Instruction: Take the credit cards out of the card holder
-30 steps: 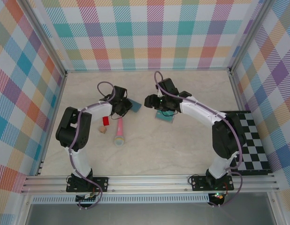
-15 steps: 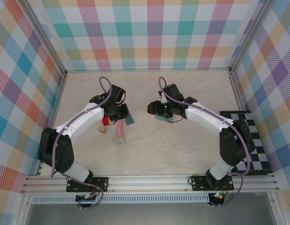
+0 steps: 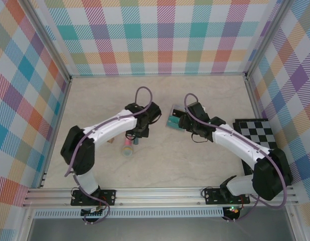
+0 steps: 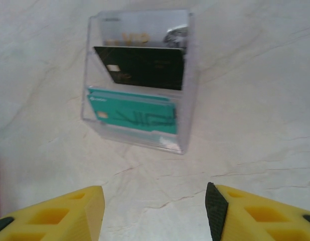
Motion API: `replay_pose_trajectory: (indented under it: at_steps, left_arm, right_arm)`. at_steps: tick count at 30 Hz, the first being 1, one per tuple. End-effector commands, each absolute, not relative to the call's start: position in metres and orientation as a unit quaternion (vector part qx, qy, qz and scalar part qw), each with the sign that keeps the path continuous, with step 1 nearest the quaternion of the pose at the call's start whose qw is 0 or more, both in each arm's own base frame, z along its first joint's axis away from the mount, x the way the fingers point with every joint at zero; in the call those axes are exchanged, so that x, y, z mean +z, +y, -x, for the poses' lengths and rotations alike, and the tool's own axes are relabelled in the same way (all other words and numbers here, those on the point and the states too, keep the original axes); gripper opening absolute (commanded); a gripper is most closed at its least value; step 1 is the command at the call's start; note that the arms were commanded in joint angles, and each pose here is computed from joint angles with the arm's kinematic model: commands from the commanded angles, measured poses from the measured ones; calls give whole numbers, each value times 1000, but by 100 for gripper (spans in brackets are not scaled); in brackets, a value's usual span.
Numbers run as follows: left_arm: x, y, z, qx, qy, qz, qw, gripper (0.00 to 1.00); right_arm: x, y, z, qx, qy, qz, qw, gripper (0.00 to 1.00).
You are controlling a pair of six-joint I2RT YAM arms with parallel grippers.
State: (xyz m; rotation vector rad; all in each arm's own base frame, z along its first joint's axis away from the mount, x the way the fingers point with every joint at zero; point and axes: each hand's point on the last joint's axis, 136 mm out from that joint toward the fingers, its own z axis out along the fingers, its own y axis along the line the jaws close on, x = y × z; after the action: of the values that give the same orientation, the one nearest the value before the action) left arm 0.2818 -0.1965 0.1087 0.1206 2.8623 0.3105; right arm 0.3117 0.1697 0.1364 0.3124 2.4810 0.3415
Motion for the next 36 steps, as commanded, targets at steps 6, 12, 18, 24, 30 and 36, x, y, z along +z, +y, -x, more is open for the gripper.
replay_pose_trajectory:
  at_steps: [6,12,18,24,30,36]
  left_arm:
    - [79,-284,-264,40,991,-92,87,23]
    - [107,-307,-274,-50,989,-87,110,63]
    - [134,-271,-294,-102,984,-24,146,77]
    - [134,-218,-300,-117,977,27,178,96]
    - [132,-185,-295,-141,974,81,160,100]
    - [122,-187,-292,-192,967,99,138,100]
  right_arm:
    - [136,137,-304,86,923,-171,333,58]
    - [137,131,-297,84,922,-166,339,59]
    - [142,164,-302,142,930,-106,321,60]
    - [125,225,-298,173,949,-38,262,59]
    - [98,299,-277,216,960,-5,176,58]
    - [71,340,-250,252,963,7,89,52]
